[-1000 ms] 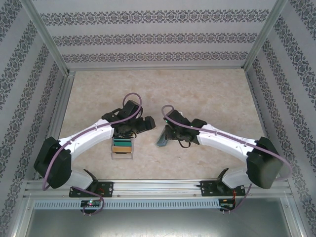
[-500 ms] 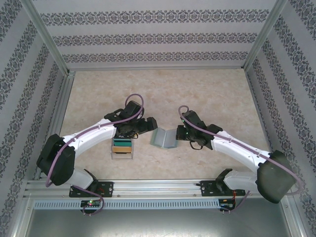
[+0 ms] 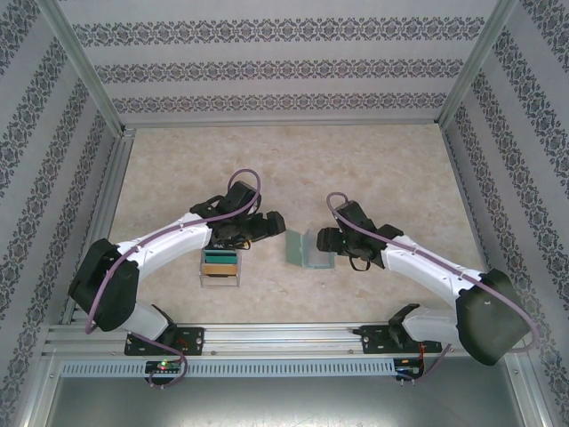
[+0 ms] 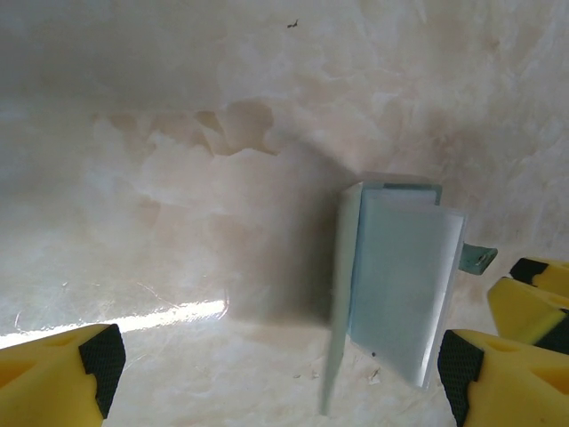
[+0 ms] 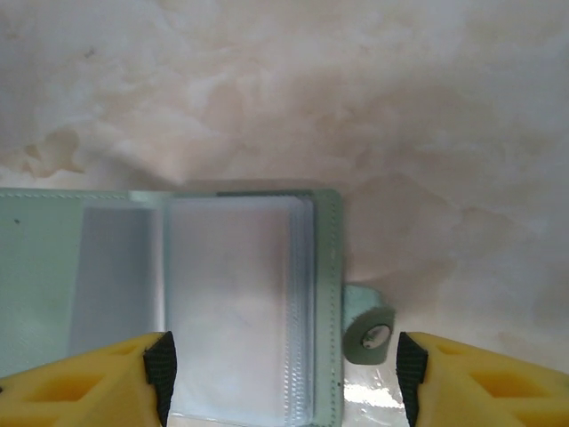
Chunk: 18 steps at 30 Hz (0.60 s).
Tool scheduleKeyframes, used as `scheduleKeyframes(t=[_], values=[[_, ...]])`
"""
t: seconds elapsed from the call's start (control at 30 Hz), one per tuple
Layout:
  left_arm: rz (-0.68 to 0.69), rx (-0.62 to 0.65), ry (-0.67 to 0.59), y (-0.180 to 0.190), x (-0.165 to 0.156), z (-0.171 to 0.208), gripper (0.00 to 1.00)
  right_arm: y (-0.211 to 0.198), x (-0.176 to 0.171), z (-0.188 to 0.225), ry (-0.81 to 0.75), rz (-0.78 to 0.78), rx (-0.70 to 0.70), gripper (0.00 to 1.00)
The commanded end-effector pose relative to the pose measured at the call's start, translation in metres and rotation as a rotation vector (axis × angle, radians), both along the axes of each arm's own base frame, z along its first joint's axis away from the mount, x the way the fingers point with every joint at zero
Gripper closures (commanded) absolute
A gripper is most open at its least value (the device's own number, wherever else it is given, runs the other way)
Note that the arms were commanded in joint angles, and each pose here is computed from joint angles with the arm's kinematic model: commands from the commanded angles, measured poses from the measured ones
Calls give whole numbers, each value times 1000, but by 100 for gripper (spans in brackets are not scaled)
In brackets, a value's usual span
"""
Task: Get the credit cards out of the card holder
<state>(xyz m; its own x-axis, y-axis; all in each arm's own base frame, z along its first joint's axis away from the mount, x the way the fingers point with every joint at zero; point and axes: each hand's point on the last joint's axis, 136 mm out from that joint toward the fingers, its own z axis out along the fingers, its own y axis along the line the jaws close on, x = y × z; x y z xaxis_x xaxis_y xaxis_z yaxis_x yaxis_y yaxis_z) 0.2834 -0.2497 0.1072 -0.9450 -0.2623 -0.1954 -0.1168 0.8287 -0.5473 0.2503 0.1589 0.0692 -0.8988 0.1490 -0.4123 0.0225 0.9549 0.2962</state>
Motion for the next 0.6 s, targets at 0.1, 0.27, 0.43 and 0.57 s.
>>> scheduleKeyframes(t=[0.1, 0.27, 0.43, 0.57], values=[[-21, -33, -18, -10, 8, 8, 7, -16, -9, -34, 74, -49, -62, 33], [-28, -33, -14, -12, 9, 8, 7, -23, -3, -47, 94, -63, -85, 43], [-39, -29, -13, -13, 9, 8, 7, -24, 7, -46, 61, -47, -77, 52], [-45, -26, -13, -15, 10, 8, 7, -15, 14, -44, 42, 9, -30, 77]])
